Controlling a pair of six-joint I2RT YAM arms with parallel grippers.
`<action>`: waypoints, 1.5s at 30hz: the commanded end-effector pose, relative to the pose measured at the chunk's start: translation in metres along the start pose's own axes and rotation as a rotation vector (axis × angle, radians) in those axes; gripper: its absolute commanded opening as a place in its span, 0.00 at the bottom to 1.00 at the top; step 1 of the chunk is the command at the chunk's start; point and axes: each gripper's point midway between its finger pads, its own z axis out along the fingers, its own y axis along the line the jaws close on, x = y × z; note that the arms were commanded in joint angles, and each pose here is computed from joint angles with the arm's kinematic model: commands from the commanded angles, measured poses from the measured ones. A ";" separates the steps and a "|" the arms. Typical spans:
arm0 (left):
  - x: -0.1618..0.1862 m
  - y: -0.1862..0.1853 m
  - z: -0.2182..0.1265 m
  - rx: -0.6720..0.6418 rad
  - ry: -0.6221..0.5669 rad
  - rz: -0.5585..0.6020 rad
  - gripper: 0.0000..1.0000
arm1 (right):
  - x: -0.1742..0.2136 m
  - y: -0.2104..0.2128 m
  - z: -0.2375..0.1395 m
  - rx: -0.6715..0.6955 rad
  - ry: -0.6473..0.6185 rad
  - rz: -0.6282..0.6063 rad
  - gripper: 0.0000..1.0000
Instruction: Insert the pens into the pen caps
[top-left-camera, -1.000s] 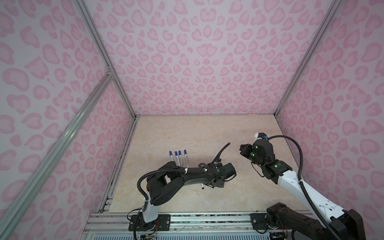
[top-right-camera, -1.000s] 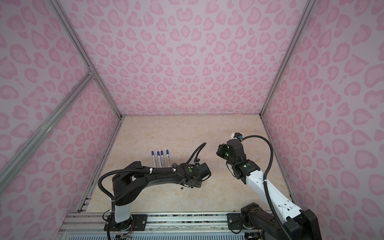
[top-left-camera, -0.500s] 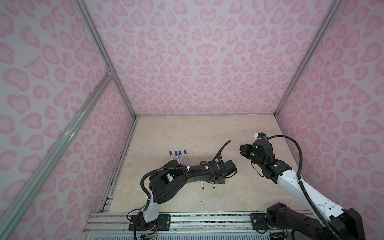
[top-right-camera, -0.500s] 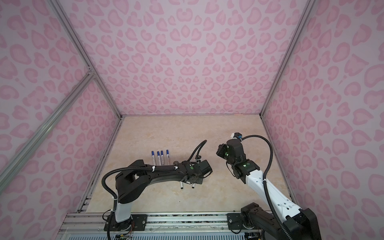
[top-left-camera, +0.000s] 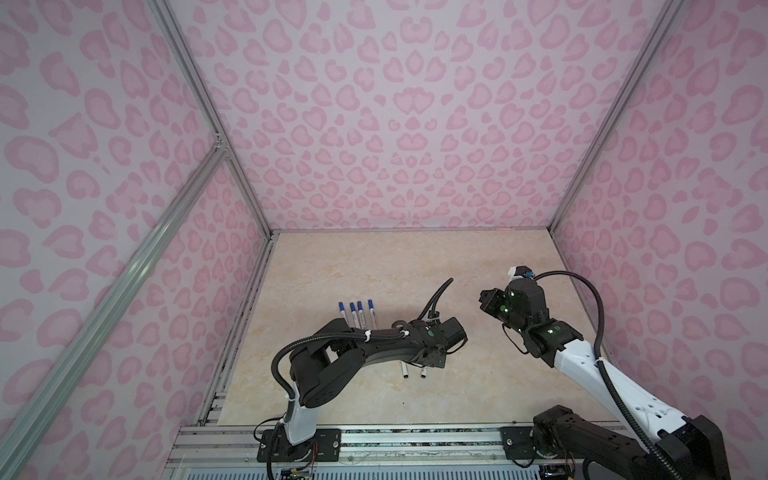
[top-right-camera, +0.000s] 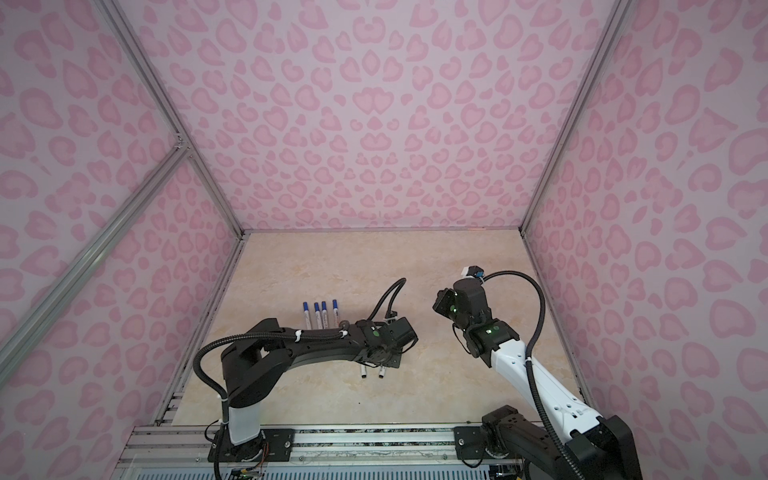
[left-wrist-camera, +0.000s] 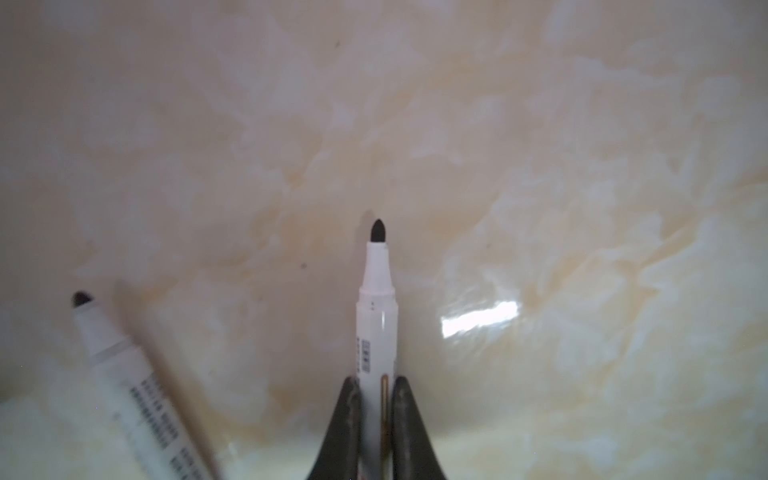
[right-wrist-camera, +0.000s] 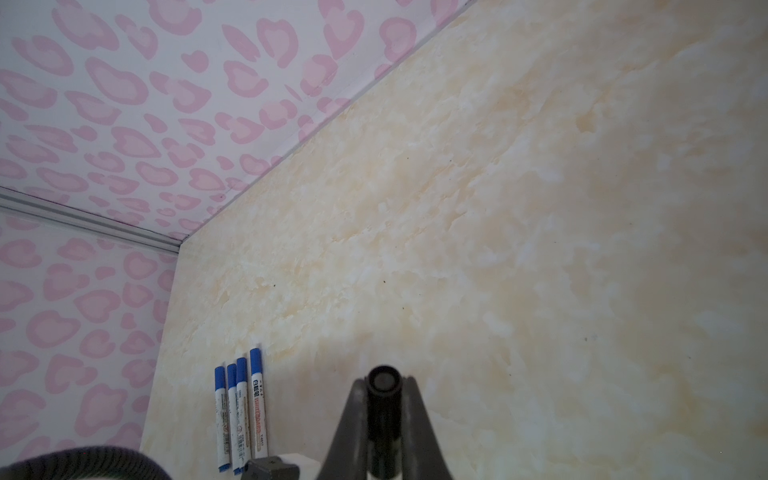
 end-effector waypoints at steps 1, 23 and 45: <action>-0.036 -0.005 -0.066 0.109 -0.179 0.006 0.03 | 0.011 0.016 0.004 -0.074 0.049 0.009 0.02; -0.054 -0.009 -0.142 0.366 -0.407 -0.021 0.03 | 0.065 0.132 -0.005 -0.394 0.168 -0.042 0.02; -0.052 -0.001 -0.141 0.345 -0.418 -0.041 0.03 | 0.065 0.134 -0.012 -0.362 0.124 -0.075 0.03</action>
